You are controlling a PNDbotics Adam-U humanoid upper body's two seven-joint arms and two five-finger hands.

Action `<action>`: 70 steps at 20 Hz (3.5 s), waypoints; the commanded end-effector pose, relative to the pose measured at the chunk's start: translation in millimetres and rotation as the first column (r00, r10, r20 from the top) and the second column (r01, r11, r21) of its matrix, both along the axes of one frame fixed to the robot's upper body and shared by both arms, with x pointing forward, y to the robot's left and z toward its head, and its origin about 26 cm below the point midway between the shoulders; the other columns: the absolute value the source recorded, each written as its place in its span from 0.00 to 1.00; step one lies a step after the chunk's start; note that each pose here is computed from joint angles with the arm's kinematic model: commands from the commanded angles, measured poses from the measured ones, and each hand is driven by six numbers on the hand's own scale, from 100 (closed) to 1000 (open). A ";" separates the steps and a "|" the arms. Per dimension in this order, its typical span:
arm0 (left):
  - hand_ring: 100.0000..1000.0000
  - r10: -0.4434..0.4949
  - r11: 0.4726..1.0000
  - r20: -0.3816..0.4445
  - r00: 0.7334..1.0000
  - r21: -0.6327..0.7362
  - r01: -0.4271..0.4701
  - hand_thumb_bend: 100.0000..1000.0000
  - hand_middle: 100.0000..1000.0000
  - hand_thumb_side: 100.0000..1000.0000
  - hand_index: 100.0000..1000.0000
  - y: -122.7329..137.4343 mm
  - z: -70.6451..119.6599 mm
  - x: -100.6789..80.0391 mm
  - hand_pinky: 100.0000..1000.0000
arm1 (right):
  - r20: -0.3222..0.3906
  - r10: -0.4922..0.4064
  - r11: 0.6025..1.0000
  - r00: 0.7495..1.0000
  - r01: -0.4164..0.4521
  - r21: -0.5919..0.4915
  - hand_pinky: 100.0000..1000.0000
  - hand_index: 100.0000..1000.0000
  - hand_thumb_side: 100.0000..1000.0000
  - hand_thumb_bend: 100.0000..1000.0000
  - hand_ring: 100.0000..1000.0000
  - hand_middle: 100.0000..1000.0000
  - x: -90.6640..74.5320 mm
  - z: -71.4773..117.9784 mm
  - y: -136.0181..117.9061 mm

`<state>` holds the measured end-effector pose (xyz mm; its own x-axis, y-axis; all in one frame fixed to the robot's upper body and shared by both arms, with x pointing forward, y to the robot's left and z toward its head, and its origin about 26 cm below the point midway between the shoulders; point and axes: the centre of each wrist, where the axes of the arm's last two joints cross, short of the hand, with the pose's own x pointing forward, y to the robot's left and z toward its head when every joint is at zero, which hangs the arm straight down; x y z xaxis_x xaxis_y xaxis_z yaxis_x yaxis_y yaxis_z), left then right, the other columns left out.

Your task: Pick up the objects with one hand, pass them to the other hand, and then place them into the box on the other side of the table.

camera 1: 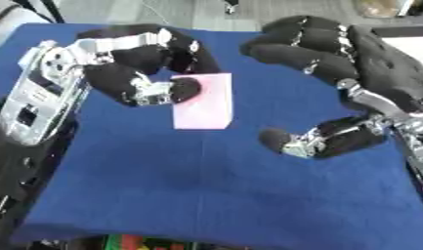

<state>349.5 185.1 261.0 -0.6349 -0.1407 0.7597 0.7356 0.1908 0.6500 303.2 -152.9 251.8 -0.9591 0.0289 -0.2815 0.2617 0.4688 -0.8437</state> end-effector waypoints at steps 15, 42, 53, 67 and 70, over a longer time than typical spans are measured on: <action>0.40 -0.047 0.999 0.031 0.998 -0.014 0.047 0.00 0.35 0.47 0.66 -18.1 17.1 -5.8 0.66 | 0.058 0.061 0.998 0.996 -0.061 -0.009 0.83 0.98 0.15 0.25 0.78 0.82 -6.8 12.1 12.3; 0.40 -0.008 1.000 0.103 0.995 -0.007 0.009 0.01 0.35 0.44 0.66 -24.9 18.7 -13.7 0.65 | 0.043 -0.026 1.000 0.999 0.025 0.018 0.78 0.96 0.06 0.19 0.72 0.76 -7.2 10.8 13.9; 0.41 0.008 1.000 0.086 0.996 -0.008 -0.008 0.02 0.37 0.45 0.67 -24.5 16.3 -9.9 0.65 | 0.013 -0.004 0.994 1.000 0.003 0.112 0.73 0.86 0.00 0.05 0.63 0.50 -7.8 11.4 15.8; 0.66 -0.055 0.998 0.058 0.997 -0.003 0.055 0.63 0.70 1.00 0.86 -21.1 11.3 -3.6 0.78 | -0.022 -0.004 0.974 1.000 0.009 0.228 0.72 0.79 0.00 0.00 0.59 0.41 -7.6 8.9 14.0; 0.67 -0.054 0.998 0.048 0.997 -0.018 0.055 0.68 0.71 1.00 0.87 -18.8 11.6 -2.3 0.78 | -0.023 -0.010 0.972 1.000 0.015 0.234 0.72 0.79 0.00 0.00 0.59 0.41 -7.3 8.7 12.7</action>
